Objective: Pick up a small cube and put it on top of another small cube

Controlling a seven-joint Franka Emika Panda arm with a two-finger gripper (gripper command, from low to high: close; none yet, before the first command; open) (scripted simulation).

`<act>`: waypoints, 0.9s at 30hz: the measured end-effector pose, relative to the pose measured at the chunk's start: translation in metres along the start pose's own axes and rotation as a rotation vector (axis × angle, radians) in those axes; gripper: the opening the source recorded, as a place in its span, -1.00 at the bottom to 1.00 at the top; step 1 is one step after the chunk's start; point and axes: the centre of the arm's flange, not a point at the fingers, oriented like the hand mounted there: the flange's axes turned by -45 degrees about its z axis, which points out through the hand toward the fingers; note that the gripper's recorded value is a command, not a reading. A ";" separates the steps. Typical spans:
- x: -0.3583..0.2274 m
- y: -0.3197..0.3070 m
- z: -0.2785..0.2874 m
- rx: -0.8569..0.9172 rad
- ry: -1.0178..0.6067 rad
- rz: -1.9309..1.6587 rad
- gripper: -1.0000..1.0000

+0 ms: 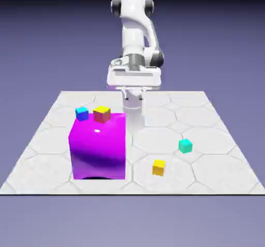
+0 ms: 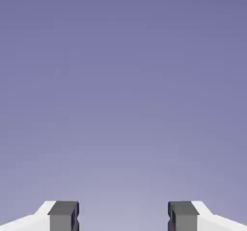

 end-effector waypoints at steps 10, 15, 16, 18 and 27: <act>-0.088 -0.203 0.090 0.161 -0.512 -0.866 0.00; -0.162 -0.280 0.103 0.191 -0.702 -1.310 0.00; -0.183 -0.303 0.098 0.199 -0.722 -1.429 0.00; -0.214 -0.323 0.099 0.194 -0.781 -1.596 0.00; -0.301 -0.339 0.137 0.174 -0.845 -1.895 0.00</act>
